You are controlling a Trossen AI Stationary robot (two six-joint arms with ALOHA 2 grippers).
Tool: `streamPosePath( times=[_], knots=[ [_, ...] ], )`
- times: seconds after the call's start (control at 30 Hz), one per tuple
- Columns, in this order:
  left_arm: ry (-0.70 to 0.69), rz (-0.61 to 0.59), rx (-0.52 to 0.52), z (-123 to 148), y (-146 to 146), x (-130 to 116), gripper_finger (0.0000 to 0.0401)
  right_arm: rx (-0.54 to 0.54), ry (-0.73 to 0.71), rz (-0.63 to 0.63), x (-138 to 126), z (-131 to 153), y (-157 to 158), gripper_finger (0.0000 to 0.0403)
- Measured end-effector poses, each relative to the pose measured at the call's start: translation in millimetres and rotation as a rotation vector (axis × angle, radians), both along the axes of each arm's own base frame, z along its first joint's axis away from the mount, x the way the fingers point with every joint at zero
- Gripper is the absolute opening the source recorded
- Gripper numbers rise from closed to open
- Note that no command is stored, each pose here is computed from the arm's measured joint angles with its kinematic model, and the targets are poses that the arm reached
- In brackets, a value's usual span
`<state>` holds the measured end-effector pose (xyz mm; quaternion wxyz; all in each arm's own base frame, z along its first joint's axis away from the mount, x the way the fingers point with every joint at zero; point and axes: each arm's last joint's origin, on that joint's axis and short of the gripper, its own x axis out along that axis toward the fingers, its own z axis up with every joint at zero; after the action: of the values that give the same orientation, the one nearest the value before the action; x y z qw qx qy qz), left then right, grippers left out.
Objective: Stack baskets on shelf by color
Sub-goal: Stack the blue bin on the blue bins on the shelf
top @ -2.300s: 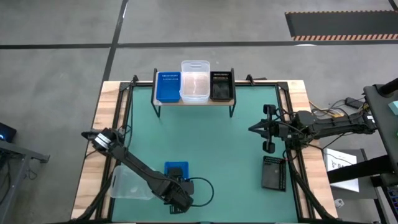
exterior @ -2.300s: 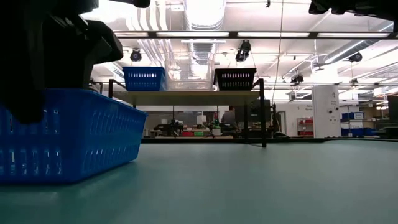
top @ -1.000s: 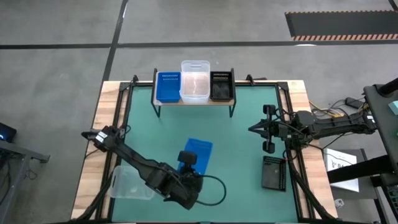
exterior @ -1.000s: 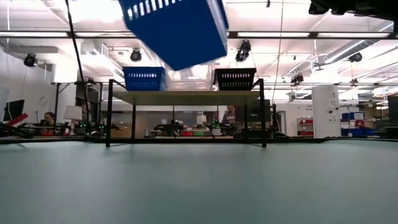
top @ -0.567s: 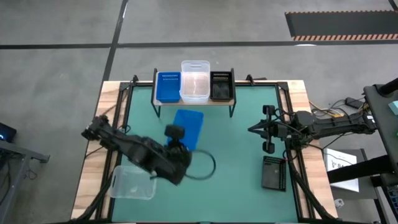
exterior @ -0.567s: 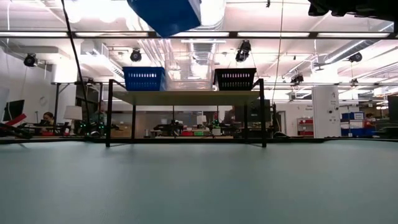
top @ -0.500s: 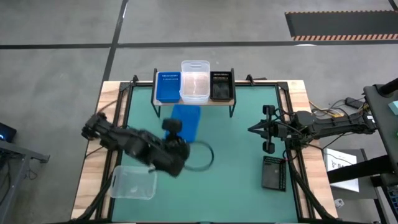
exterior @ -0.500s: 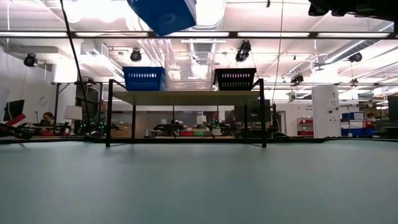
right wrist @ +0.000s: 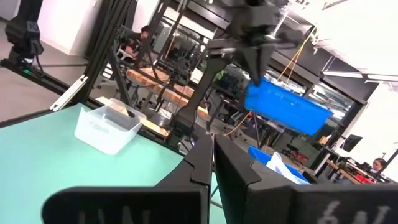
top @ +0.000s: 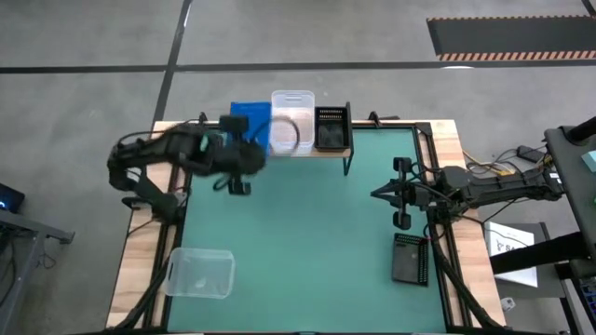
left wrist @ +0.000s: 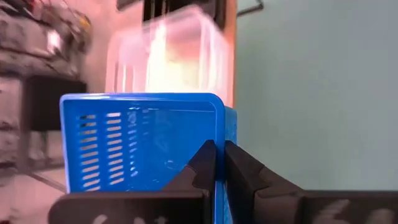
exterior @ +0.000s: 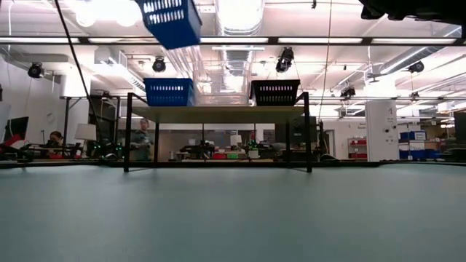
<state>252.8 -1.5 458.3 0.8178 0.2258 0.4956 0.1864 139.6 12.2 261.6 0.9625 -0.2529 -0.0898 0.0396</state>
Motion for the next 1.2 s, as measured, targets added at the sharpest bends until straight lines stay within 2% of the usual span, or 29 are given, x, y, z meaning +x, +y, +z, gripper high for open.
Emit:
streamPosePath(
  times=[0.1, 0.23, 0.5, 0.7, 0.87, 1.2],
  knots=[
    [0.010, 0.044, -0.058, 0, 24, -5, 0.0001, -0.001, 0.006, -0.003, 0, -1, 0, 0.0009],
    [0.062, 0.106, -0.057, -6, 52, -7, 0.0001, -0.001, 0.006, -0.004, 0, -1, 0, 0.0009],
    [0.149, 0.138, -0.100, -26, 85, -4, 0.0001, 0.000, 0.010, -0.015, 0, -1, 0, 0.0009],
    [0.128, 0.112, -0.122, -43, 96, 8, 0.0001, 0.001, 0.016, -0.019, 1, -2, -1, 0.0009],
    [0.166, 0.117, -0.141, -56, 99, 11, 0.0001, 0.001, 0.019, -0.019, 1, -2, 0, 0.0009],
    [0.155, 0.121, -0.130, -75, 104, 22, 0.0001, 0.001, 0.019, -0.020, 1, -2, -1, 0.0009]
  ],
)
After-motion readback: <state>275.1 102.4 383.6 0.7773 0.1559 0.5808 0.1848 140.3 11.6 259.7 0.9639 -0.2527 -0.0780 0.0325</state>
